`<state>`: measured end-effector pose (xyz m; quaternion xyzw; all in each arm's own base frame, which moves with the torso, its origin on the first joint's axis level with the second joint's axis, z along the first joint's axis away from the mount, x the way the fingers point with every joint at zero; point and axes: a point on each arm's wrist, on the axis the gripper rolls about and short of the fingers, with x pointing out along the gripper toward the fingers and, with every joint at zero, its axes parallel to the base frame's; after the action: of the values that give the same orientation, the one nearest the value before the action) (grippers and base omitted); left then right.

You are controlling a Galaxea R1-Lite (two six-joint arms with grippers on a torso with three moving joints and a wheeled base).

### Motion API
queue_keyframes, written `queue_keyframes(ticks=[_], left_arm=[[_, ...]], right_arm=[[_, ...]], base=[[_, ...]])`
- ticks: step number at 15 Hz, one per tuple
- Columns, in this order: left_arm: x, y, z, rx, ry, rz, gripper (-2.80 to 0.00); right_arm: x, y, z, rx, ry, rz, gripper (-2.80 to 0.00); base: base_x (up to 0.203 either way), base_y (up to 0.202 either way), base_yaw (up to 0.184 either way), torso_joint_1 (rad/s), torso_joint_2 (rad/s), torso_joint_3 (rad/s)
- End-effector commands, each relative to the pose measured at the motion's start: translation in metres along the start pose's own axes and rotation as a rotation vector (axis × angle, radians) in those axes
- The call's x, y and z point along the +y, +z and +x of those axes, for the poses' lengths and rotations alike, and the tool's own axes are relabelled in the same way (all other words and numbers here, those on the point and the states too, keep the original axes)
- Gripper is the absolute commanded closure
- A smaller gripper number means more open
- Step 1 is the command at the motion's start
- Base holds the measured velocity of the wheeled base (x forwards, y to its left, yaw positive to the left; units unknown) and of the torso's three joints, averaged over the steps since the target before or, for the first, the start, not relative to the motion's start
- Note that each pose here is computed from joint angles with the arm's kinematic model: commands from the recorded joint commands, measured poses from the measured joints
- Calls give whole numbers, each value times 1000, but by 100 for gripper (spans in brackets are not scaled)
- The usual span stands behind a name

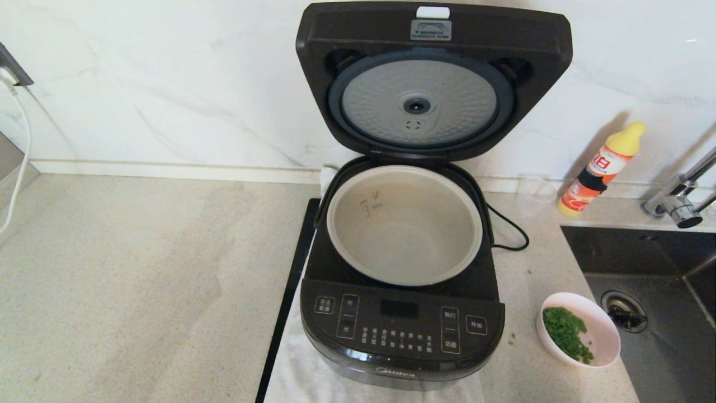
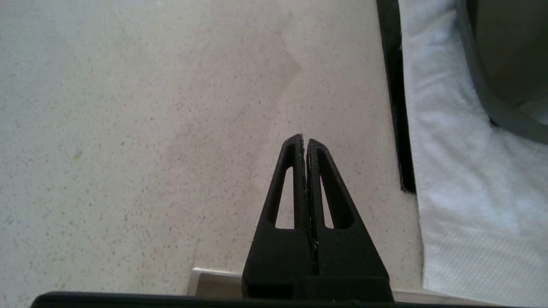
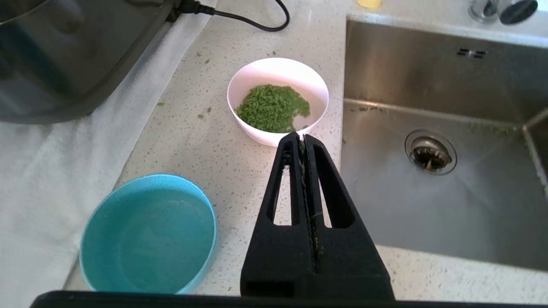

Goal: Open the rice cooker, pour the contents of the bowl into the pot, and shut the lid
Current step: Turn on the tap

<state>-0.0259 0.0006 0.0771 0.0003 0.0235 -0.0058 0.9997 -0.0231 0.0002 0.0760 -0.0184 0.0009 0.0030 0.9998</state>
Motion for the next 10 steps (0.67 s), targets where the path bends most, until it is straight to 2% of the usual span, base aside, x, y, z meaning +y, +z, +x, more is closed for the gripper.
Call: queue_keyframes(ticks=[1,3,5,6,8,10], left_arm=[[0,0,0,-1,4,-6,0],[0,0,0,-1,2,-6,0],[0,0,0,-1,2,-6,0],[0,0,0,-1,2,-6,0],[0,0,0,-1,2,-6,0],[0,0,0,-1,2,-6,0]], right_arm=[[0,-1,0,11,-4,-10,0],[0,-1,-1,20,-5,6,0],[0,-1,-1,30,-5,-10,0],[0,7,-3,9,-8,-18,0],[-2,44,-6,-13,-7,-20,0],[-4,91,4,15,-8,-21,0]], base=[[0,0,0,0,0,0],[0,0,0,0,0,0],[0,0,0,0,0,0],[0,0,0,0,0,0],[0,0,0,0,0,0],[0,0,0,0,0,0]])
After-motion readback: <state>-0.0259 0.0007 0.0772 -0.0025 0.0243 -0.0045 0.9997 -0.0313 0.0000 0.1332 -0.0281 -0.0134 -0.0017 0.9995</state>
